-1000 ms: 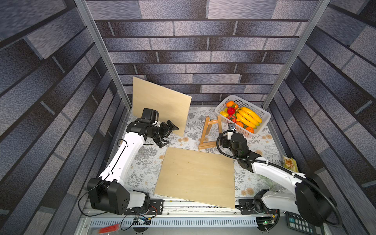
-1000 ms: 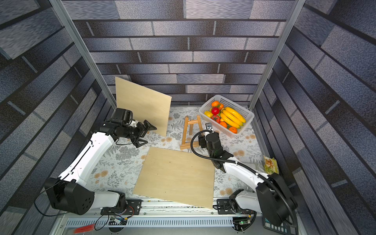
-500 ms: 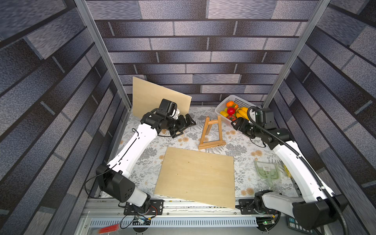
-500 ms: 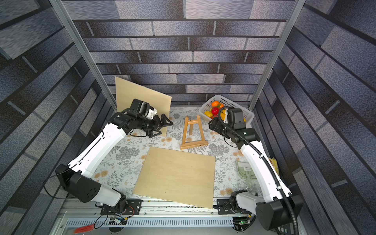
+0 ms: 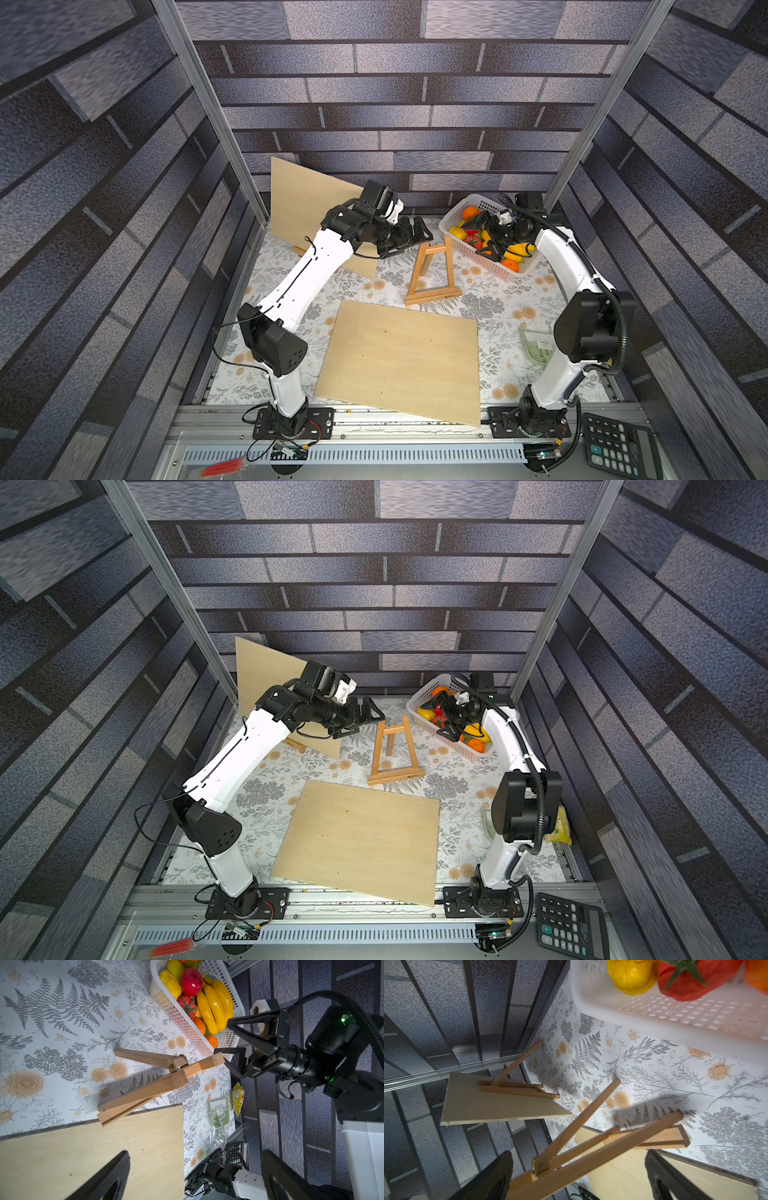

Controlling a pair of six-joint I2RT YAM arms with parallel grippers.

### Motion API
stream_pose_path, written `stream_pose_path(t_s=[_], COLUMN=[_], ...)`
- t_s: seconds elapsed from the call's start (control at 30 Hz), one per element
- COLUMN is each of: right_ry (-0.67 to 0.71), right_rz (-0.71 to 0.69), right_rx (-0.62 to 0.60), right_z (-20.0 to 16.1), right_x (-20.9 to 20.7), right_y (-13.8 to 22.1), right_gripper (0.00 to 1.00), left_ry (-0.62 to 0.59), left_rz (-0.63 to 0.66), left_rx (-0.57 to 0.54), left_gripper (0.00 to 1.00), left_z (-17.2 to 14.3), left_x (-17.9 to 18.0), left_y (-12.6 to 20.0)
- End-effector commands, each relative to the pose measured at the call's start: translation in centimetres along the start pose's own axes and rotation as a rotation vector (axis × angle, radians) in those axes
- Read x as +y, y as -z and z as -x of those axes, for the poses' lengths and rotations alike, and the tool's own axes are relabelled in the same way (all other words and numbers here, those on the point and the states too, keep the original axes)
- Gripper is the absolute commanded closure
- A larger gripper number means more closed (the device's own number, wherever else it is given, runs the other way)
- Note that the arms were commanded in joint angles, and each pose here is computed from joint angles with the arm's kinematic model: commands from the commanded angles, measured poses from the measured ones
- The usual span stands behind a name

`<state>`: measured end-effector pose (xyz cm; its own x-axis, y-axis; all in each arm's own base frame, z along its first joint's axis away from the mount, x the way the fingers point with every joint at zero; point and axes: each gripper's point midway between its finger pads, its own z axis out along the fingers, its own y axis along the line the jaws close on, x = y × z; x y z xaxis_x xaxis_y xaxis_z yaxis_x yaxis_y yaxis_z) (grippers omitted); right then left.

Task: Assemble the easel
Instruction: Adjust the easel at the center of the board.

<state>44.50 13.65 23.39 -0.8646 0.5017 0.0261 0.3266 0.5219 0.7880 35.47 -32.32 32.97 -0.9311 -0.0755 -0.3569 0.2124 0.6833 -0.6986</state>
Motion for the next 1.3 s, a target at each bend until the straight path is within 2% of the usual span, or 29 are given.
stream_pose_path(t_s=[0.0,0.2,0.33,0.47,0.57,0.9,1.27], right_ry=[-0.079,-0.183,-0.185,-0.187,-0.219,-0.312,-0.376], right_rz=[0.073,0.051,0.033,0.027,0.0,0.032,0.099], right_rx=[0.089,0.167,0.239,0.296,0.328,0.389,0.422], right_z=[-0.3,-0.7,-2.3,-4.0,-4.4,-5.0,-5.1], right_x=[2.2,0.5,0.2,0.5,-1.0,-2.5,-2.1], right_y=[-0.2,-2.5,-4.5,-6.3,-8.7,-12.6,-16.5], right_gripper=[0.0,0.0,0.0,0.0,0.0,0.0,0.0], left_ry=[-0.054,-0.127,-0.148,-0.151,-0.155,-0.156,-0.148], left_rz=[0.026,0.121,0.175,0.176,0.174,0.165,0.153], left_rx=[0.021,0.08,0.108,0.117,0.122,0.154,0.186], left_gripper=[0.0,0.0,0.0,0.0,0.0,0.0,0.0], left_z=[0.4,0.7,0.3,0.2,0.2,-0.2,-0.5], left_x=[-0.3,-0.3,0.5,0.7,0.8,1.2,1.5], left_y=[-0.7,-1.7,-2.1,-2.4,-2.5,-3.1,-3.6])
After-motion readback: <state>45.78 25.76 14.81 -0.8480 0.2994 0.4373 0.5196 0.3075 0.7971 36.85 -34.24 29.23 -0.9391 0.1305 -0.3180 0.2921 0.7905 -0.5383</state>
